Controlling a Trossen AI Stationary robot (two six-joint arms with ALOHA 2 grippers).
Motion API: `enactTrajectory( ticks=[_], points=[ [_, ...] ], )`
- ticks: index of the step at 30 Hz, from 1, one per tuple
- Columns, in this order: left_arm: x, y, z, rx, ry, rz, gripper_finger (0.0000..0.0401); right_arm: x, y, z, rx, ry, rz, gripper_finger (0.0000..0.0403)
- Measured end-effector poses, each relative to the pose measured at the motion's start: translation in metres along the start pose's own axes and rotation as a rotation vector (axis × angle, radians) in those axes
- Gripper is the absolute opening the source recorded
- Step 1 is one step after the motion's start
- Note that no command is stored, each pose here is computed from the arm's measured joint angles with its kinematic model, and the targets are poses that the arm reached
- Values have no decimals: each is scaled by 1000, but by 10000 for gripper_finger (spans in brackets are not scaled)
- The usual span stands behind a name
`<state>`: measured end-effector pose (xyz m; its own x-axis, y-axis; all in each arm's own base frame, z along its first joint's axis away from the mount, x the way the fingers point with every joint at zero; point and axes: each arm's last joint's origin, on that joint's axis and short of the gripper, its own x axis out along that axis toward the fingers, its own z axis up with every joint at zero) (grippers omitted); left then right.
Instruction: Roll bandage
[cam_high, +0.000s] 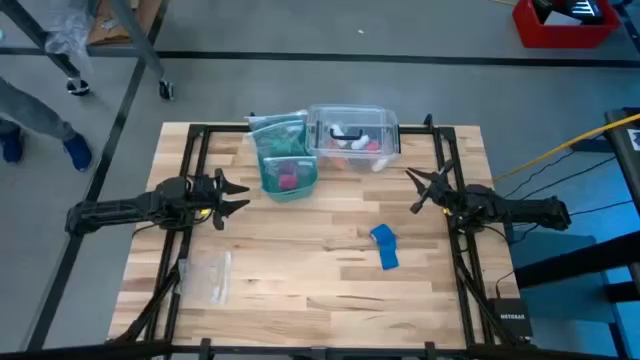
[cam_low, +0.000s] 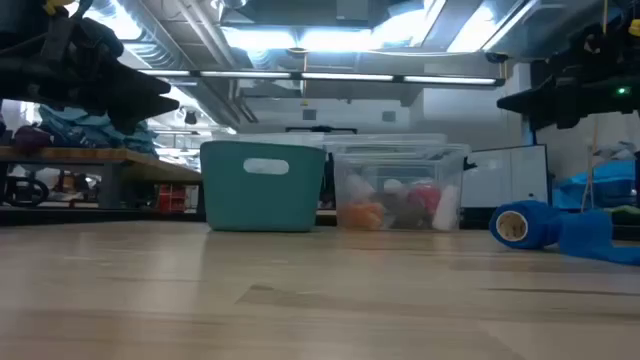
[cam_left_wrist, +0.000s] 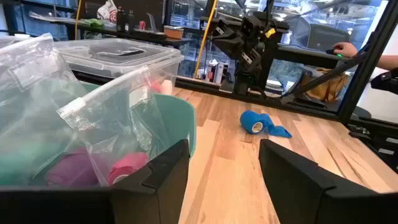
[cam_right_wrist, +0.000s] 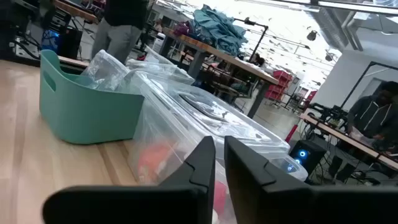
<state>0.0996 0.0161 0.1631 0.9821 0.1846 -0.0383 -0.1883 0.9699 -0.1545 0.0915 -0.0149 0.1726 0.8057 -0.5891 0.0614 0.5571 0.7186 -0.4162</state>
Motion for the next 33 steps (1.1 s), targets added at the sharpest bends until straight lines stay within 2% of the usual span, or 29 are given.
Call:
enactTrajectory(
  ticks=[33],
  points=[
    [0, 0, 0, 0, 0, 0, 186, 0, 0, 0, 0, 0, 0, 40]
  ],
)
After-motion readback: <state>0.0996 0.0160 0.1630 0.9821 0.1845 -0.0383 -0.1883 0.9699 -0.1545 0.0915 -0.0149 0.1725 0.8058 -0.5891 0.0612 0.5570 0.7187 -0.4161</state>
